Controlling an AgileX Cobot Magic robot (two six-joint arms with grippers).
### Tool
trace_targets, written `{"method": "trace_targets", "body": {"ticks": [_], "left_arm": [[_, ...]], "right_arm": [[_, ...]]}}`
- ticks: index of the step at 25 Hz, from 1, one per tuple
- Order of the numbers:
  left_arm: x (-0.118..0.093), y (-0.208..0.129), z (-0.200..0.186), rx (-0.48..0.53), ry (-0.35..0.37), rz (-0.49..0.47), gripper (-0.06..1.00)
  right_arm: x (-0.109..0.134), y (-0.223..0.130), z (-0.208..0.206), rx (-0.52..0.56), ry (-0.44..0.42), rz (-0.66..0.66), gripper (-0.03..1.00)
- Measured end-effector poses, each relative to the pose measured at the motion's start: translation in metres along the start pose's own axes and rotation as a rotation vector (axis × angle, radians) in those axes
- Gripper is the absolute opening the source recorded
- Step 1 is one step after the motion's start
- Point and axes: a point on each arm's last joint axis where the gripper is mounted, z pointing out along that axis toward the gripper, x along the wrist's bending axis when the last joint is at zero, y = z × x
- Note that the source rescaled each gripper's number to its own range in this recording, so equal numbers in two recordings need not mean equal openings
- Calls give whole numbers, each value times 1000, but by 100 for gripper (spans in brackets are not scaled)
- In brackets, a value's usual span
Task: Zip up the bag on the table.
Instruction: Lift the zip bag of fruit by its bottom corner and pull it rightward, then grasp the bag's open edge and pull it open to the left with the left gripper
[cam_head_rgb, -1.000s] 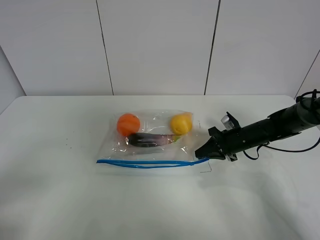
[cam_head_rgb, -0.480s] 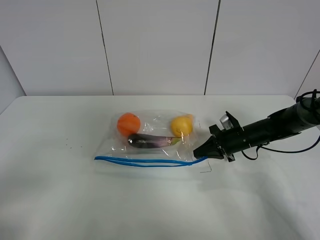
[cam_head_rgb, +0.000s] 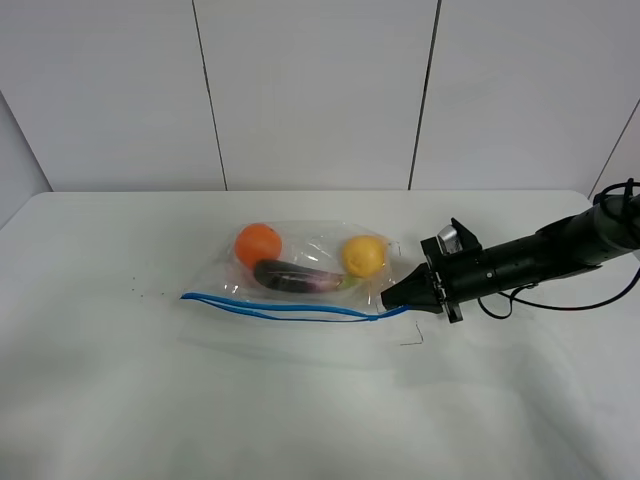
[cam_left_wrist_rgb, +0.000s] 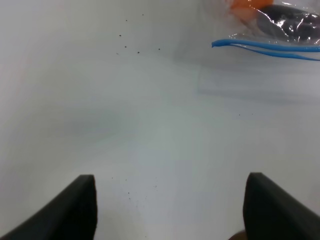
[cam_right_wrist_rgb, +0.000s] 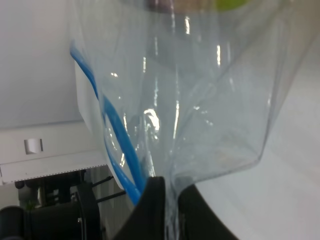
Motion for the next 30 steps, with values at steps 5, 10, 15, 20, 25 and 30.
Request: {"method": "trace_targets", "body": {"ticks": [5, 10, 15, 20, 25, 30], "left_arm": [[0, 0, 0, 0, 0, 0, 84], [0, 0, 0, 0, 0, 0, 84], [0, 0, 0, 0, 0, 0, 84], [0, 0, 0, -2, 0, -1, 84], [2, 35, -8, -23, 3, -18, 84], [7, 103, 16, 95, -4, 4, 84]], "right_arm": [[16, 3, -7, -32, 7, -34, 0], [27, 5, -12, -61, 18, -55, 0], [29, 7, -12, -85, 35, -46, 0], [29, 7, -12, -90, 38, -44, 0], [29, 7, -12, -90, 38, -44, 0], [29, 8, -12, -91, 38, -44, 0]]}}
